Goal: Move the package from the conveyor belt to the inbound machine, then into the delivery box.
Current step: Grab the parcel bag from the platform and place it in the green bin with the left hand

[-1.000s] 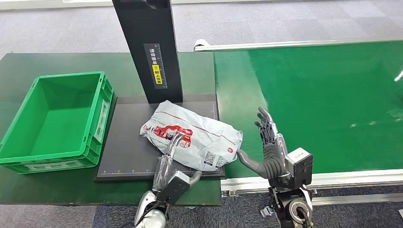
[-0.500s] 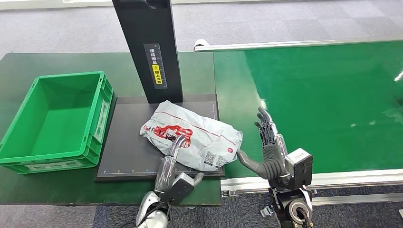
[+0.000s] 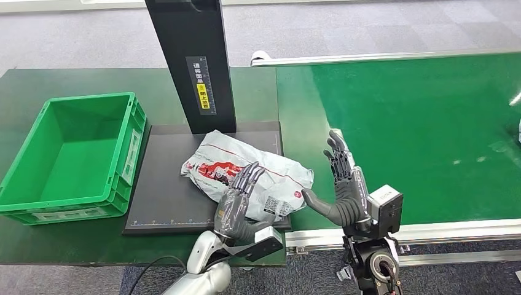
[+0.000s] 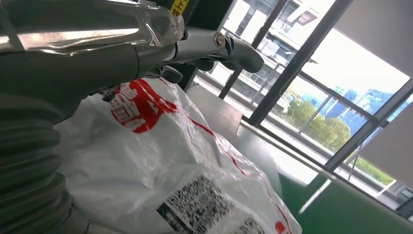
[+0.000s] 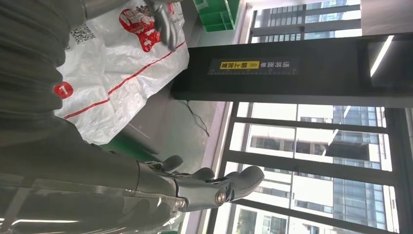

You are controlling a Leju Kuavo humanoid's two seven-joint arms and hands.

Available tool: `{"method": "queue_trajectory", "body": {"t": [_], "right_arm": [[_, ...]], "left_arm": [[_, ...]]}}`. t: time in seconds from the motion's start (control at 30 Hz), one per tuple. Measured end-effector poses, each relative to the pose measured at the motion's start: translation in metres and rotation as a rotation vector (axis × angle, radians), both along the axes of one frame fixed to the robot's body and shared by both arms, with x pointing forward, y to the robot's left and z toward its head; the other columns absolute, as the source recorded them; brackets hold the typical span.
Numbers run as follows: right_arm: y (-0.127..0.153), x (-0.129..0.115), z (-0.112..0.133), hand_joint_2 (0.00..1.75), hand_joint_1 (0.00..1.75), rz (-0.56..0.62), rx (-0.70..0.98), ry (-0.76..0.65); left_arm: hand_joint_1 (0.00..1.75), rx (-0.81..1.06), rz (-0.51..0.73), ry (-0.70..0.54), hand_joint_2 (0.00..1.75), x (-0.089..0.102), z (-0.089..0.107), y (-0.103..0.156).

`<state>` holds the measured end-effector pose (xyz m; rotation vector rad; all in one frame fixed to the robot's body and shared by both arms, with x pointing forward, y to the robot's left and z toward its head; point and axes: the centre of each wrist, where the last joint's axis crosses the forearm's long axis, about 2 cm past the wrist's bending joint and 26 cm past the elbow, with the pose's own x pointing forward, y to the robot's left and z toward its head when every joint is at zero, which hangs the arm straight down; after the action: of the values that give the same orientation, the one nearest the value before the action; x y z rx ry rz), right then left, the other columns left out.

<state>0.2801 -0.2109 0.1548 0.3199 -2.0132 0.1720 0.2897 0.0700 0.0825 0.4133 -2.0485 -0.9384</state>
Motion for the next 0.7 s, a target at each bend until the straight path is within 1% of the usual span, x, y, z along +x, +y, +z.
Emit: {"method": "queue_trajectory", "body": {"t": [0.17,0.6,0.63,0.7], "right_arm": [[0.003,0.004,0.002,1.75,0.00,0.014,0.005,-0.003],[0.004,0.012,0.003,1.75,0.00,0.012,0.007,-0.007],[0.005,0.013,0.003,1.75,0.00,0.013,0.007,-0.008],[0.005,0.014,0.003,1.75,0.00,0.016,0.008,-0.011]], "left_arm": [[0.00,0.032,-0.022,0.053,1.75,0.000,-0.004,-0.009],[0.01,0.073,-0.052,0.113,1.75,-0.004,-0.012,-0.014],[0.09,0.075,-0.053,0.116,1.75,-0.004,-0.013,-0.014],[0.78,0.078,-0.055,0.121,1.75,-0.004,-0.013,-0.015]]}}
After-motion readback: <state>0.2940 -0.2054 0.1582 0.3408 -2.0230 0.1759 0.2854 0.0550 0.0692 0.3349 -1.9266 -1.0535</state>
